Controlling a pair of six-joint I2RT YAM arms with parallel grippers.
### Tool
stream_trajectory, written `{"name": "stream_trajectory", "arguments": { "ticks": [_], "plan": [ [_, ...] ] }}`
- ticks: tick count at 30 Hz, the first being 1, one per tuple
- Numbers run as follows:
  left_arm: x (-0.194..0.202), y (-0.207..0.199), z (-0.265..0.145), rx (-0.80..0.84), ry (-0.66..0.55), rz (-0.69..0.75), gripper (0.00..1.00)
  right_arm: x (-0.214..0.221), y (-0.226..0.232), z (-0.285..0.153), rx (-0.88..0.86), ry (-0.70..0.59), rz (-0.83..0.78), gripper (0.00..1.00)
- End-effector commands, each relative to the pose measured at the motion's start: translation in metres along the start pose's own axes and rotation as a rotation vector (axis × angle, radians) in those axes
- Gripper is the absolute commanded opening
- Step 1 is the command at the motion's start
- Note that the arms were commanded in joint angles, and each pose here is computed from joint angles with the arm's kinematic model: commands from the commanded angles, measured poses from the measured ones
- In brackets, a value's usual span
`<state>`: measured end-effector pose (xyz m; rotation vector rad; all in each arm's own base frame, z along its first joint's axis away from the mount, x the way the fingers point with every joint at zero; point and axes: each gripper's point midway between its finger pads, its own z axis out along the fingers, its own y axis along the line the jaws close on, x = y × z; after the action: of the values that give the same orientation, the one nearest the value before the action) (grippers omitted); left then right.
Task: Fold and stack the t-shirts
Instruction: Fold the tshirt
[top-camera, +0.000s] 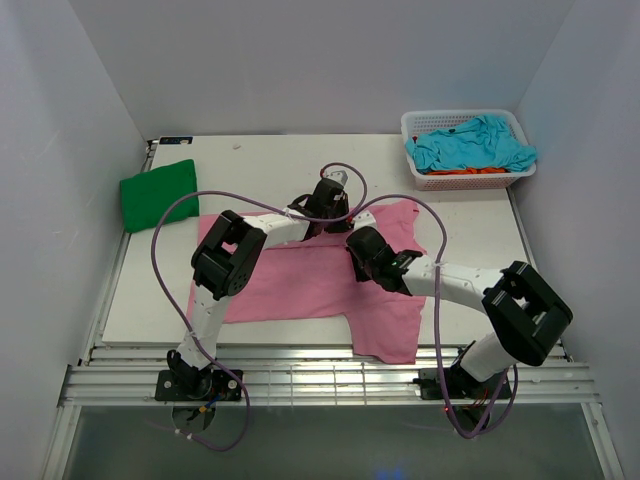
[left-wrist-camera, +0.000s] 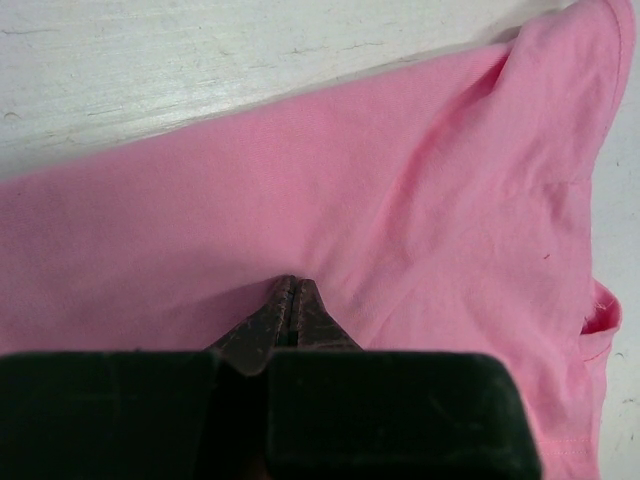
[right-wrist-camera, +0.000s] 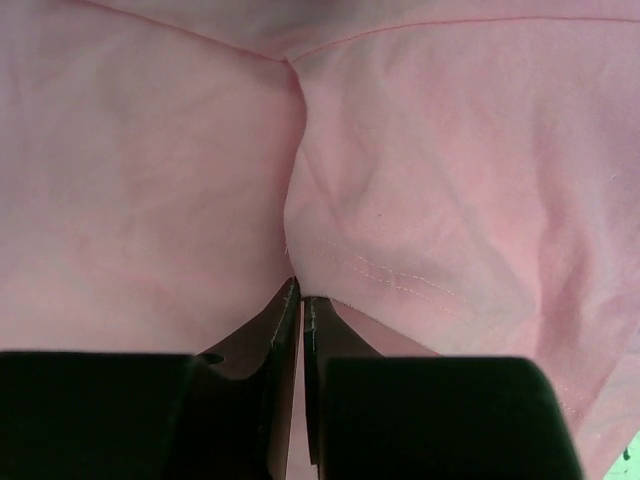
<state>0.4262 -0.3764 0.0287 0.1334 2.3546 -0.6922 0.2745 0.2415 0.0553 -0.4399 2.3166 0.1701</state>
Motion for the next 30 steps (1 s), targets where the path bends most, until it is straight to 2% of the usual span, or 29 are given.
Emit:
{"name": "stream_trajectory", "arguments": {
  "ticks": [1,7,12,16,19,21,24,27,30],
  "plan": [
    [-0.013,-0.014,-0.014,0.033,-0.026,0.002,0.0,-0.014,0.016,-0.006,-0.073,-0.035,0.013,0.08],
    [-0.013,-0.014,-0.016,0.03,-0.029,0.009,0.0,0.0,0.035,-0.003,-0.167,0.014,0.004,0.15],
    [-0.013,-0.013,-0.016,0.029,-0.029,0.008,0.0,-0.006,0.051,-0.009,-0.255,-0.012,0.029,0.19],
    [-0.013,-0.012,-0.018,0.023,-0.032,0.012,0.0,-0.006,0.05,-0.016,-0.238,-0.001,0.013,0.26],
    [-0.02,-0.009,-0.025,0.005,-0.056,0.035,0.0,-0.026,0.038,-0.032,-0.184,-0.092,0.015,0.29],
    [-0.035,-0.008,-0.036,-0.025,-0.109,0.049,0.0,-0.049,0.016,-0.044,-0.087,-0.188,0.029,0.33],
    [-0.065,-0.018,-0.057,-0.02,-0.2,0.071,0.0,-0.074,-0.008,-0.048,-0.004,-0.248,0.038,0.35],
    [-0.104,-0.037,-0.083,0.01,-0.323,0.083,0.0,-0.088,-0.031,-0.033,0.039,-0.232,0.054,0.33],
    [-0.127,-0.03,-0.106,-0.071,-0.399,0.083,0.08,-0.09,-0.053,-0.009,0.08,-0.184,0.054,0.3]
  ]
}}
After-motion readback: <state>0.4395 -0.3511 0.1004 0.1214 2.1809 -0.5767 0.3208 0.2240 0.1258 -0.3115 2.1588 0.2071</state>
